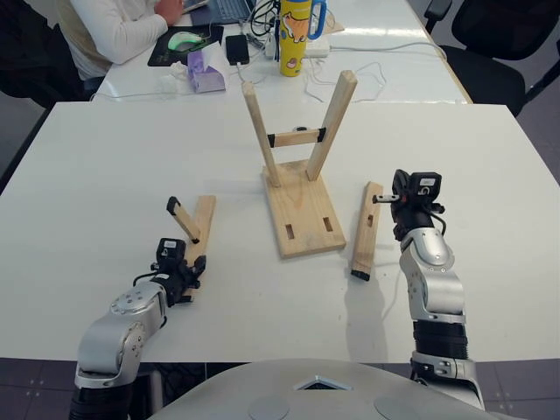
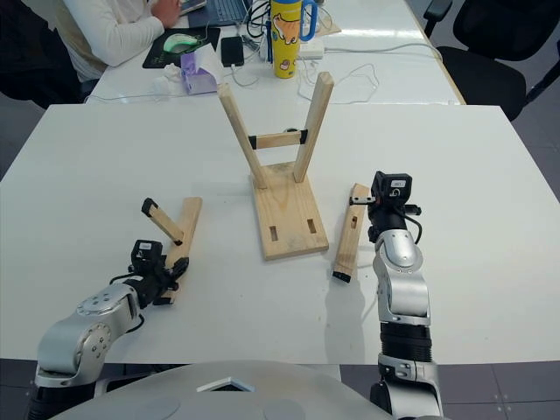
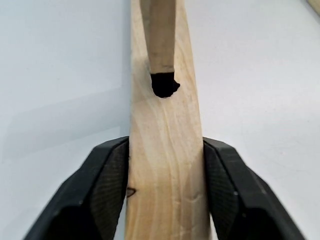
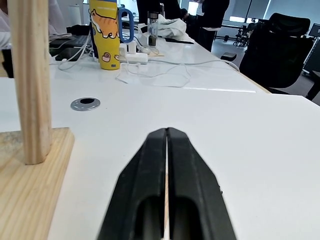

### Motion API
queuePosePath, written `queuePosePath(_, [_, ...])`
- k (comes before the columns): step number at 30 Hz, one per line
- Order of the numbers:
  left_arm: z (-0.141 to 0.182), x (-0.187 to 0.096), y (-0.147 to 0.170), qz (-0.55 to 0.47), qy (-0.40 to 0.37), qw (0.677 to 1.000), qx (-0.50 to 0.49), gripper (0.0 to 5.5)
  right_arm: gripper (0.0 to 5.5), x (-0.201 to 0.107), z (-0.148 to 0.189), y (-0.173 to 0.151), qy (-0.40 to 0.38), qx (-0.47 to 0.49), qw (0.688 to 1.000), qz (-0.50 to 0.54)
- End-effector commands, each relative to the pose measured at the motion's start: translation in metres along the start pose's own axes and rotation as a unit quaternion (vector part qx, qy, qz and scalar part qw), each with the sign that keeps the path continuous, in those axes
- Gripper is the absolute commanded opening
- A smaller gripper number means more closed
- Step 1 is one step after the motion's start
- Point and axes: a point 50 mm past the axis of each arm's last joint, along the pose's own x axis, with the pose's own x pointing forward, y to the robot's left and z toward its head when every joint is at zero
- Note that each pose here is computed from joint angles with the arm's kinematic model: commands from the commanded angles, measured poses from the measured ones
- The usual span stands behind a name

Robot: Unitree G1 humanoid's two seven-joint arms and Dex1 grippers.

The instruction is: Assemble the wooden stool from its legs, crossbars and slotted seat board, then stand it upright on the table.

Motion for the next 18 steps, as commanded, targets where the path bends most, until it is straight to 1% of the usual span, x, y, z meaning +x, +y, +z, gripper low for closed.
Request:
queuePosePath(1, [-0.003, 0.003, 0.002, -0.005, 0.008, 1.000, 0.008, 2.06, 0.00, 0.005, 0.008, 0.002, -0.014, -0.004, 1.000, 0.006])
queuePosePath(4, [0.017, 0.004, 0.012, 0.011, -0.035, 0.999, 0.021, 2.06, 0.00, 0.010, 0.017, 0.002, -0.029, -0.001, 0.999, 0.013])
queuePosePath(6, [0.039, 0.003, 0.019, 0.019, -0.084, 0.996, 0.024, 2.06, 0.00, 0.016, 0.027, 0.002, -0.040, 0.010, 0.999, 0.022])
queuePosePath(8, [0.077, -0.004, 0.020, 0.010, -0.180, 0.982, 0.046, 2.06, 0.00, 0.024, 0.050, 0.005, -0.070, 0.033, 0.996, 0.053])
queuePosePath(10, [0.107, -0.017, 0.013, -0.016, -0.267, 0.962, 0.063, 2.06, 0.00, 0.029, 0.073, 0.016, -0.084, 0.090, 0.985, 0.124])
queuePosePath(11, [0.118, -0.024, 0.006, -0.036, -0.301, 0.948, 0.095, 2.06, 0.00, 0.029, 0.084, 0.024, -0.077, 0.135, 0.971, 0.179])
queuePosePath(12, [0.124, -0.030, -0.003, -0.061, -0.326, 0.934, 0.134, 2.06, 0.00, 0.027, 0.093, 0.032, -0.061, 0.187, 0.950, 0.243])
queuePosePath(14, [0.128, -0.039, -0.021, -0.119, -0.347, 0.911, 0.189, 2.06, 0.34, 0.012, 0.114, 0.047, -0.037, 0.277, 0.883, 0.377])
queuePosePath(16, [0.124, -0.044, -0.033, -0.163, -0.348, 0.896, 0.223, 2.06, 0.62, 0.001, 0.126, 0.052, -0.020, 0.346, 0.825, 0.447])
queuePosePath(18, [0.120, -0.046, -0.038, -0.187, -0.344, 0.888, 0.240, 2.06, 0.92, -0.005, 0.129, 0.054, -0.001, 0.381, 0.790, 0.480])
